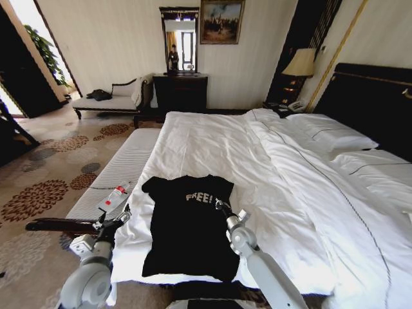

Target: Fold the clothes on the bed.

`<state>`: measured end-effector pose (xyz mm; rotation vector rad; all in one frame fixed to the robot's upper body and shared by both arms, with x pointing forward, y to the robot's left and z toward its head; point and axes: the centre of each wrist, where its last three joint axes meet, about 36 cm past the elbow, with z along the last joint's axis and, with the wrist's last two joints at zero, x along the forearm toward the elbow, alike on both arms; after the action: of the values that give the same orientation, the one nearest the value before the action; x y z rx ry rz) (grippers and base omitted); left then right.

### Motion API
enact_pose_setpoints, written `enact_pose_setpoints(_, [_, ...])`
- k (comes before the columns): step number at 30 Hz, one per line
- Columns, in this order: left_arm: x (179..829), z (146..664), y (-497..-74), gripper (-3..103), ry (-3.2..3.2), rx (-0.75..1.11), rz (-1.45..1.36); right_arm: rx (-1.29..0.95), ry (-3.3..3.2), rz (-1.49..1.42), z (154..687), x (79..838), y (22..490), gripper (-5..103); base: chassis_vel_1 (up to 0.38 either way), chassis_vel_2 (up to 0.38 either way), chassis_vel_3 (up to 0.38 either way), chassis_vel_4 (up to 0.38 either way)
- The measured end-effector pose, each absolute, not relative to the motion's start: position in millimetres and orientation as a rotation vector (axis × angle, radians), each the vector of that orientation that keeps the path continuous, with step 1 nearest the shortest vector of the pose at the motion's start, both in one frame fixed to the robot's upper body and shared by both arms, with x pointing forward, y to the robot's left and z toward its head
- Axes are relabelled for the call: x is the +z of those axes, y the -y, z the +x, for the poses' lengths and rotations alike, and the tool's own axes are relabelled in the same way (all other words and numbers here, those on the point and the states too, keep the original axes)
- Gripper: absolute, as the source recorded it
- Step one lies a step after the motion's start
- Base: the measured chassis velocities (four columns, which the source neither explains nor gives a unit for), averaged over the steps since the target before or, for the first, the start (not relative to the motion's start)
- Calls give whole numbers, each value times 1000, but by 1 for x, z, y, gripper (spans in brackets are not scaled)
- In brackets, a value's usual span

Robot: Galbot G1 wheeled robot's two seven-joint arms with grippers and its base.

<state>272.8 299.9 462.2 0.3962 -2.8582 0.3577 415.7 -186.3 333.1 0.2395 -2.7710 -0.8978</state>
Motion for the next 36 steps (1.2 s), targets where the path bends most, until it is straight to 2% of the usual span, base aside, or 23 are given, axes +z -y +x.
enact_pose_setpoints(1, [461,276,-301,100,2859,363,395,-925,2822,268,413,338,192,31,0,0,0,0])
enact_pose_setpoints(3, [460,280,-302,100,2857,370,391,-977,2874,299,410,346,199,31,0,0,0,0])
enact_pose_setpoints(4, [458,284,-303,100,2855,378,387,-1022,2904,304,409,354,205,41,0,0,0,0])
enact_pose_setpoints(5, [457,287,-303,100,2854,384,384,-1046,2919,298,410,358,209,41,0,0,0,0])
enact_pose_setpoints(7, [453,301,-305,100,2850,411,373,-1106,2948,245,412,368,224,52,0,0,0,0])
enact_pose_setpoints(8, [453,301,-305,100,2850,411,373,-1106,2948,245,412,368,224,52,0,0,0,0])
enact_pose_setpoints(10, [443,324,-310,100,2833,458,354,-1133,2965,164,416,374,239,52,0,0,0,0])
enact_pose_setpoints(11, [439,333,-313,100,2823,478,345,-1139,2969,139,418,375,244,63,0,0,0,0])
enact_pose_setpoints(13, [435,347,-315,100,2812,513,320,-1146,2969,109,419,377,249,63,0,0,0,0])
enact_pose_setpoints(14, [432,365,-319,100,2798,568,279,-1152,2964,80,419,379,253,75,0,0,0,0])
enact_pose_setpoints(16, [432,396,-325,100,2793,635,235,-1153,2954,55,419,380,256,85,0,0,0,0])
enact_pose_setpoints(18, [431,407,-327,100,2793,649,226,-1152,2948,49,419,379,256,85,0,0,0,0])
enact_pose_setpoints(21, [412,452,-341,100,2765,652,248,-1141,2912,40,423,372,249,99,0,0,0,0])
enact_pose_setpoints(29, [381,487,-347,100,2731,654,292,-1130,2878,31,427,367,241,100,0,0,0,0])
enact_pose_setpoints(36, [376,495,-343,100,2727,695,277,-1115,2856,-13,425,362,245,100,0,0,0,0])
